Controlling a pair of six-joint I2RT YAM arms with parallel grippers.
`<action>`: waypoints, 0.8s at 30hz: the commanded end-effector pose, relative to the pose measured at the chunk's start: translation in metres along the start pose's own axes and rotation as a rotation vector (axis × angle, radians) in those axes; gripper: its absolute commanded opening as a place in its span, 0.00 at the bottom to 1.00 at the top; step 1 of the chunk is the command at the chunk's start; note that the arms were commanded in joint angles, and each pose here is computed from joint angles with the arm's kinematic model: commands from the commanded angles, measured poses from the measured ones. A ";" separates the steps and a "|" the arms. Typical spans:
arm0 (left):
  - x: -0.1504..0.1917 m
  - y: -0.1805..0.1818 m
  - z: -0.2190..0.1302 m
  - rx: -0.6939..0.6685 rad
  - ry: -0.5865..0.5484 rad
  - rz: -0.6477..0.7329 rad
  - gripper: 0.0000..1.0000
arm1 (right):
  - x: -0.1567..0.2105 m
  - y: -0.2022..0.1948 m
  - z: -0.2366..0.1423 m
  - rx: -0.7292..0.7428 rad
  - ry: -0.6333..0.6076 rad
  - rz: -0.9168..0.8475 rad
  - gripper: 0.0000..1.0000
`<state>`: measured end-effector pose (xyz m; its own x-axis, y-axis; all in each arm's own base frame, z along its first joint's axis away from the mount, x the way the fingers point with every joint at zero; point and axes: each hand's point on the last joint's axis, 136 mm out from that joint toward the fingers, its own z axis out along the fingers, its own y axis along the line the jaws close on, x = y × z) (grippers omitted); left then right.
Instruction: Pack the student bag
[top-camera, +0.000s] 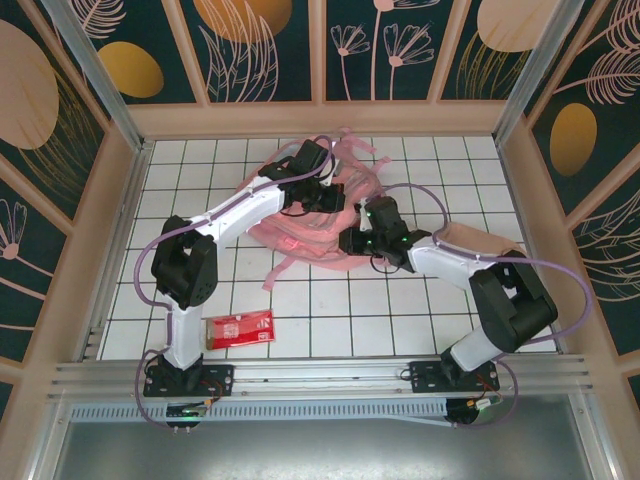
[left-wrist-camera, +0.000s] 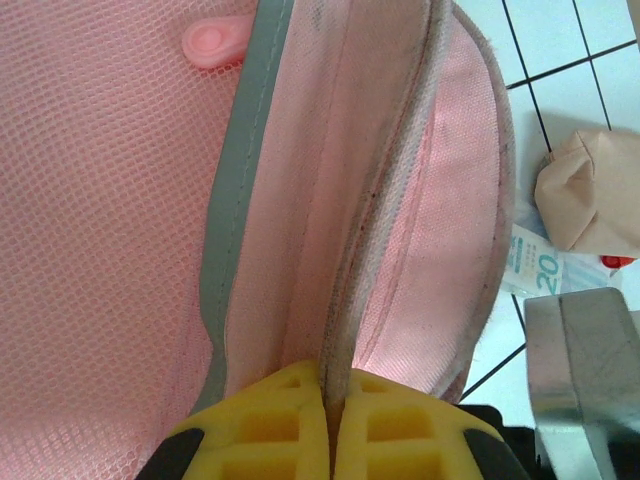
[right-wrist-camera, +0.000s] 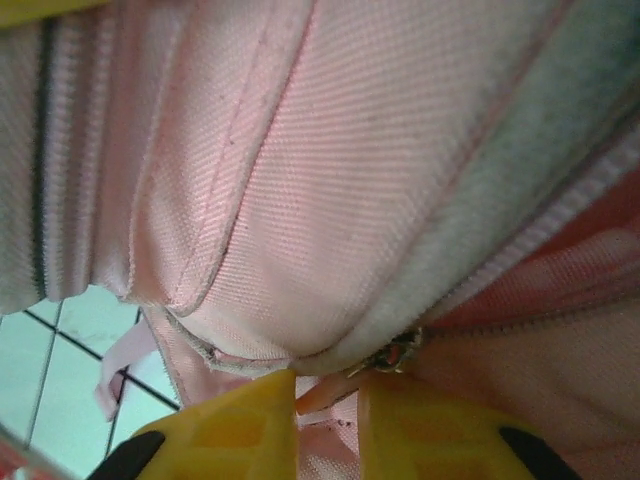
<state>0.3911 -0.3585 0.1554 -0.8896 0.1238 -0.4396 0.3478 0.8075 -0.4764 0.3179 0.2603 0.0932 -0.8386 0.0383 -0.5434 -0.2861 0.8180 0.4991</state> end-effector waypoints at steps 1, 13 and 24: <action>-0.025 -0.029 -0.026 0.094 -0.098 0.008 0.00 | -0.016 -0.010 -0.002 0.131 -0.081 -0.043 0.10; -0.038 -0.015 -0.019 0.026 -0.123 -0.007 0.00 | 0.005 0.030 -0.012 -0.048 0.059 -0.177 0.00; -0.041 -0.020 -0.005 0.072 -0.117 -0.050 0.00 | 0.039 0.093 -0.014 -0.378 0.197 -0.377 0.00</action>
<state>0.3952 -0.3506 0.1453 -0.9137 0.0859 -0.3973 0.2826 0.8367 -0.4691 0.2921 0.2853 0.1030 -0.8001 -0.1988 -0.5659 -0.5049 0.7325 0.4565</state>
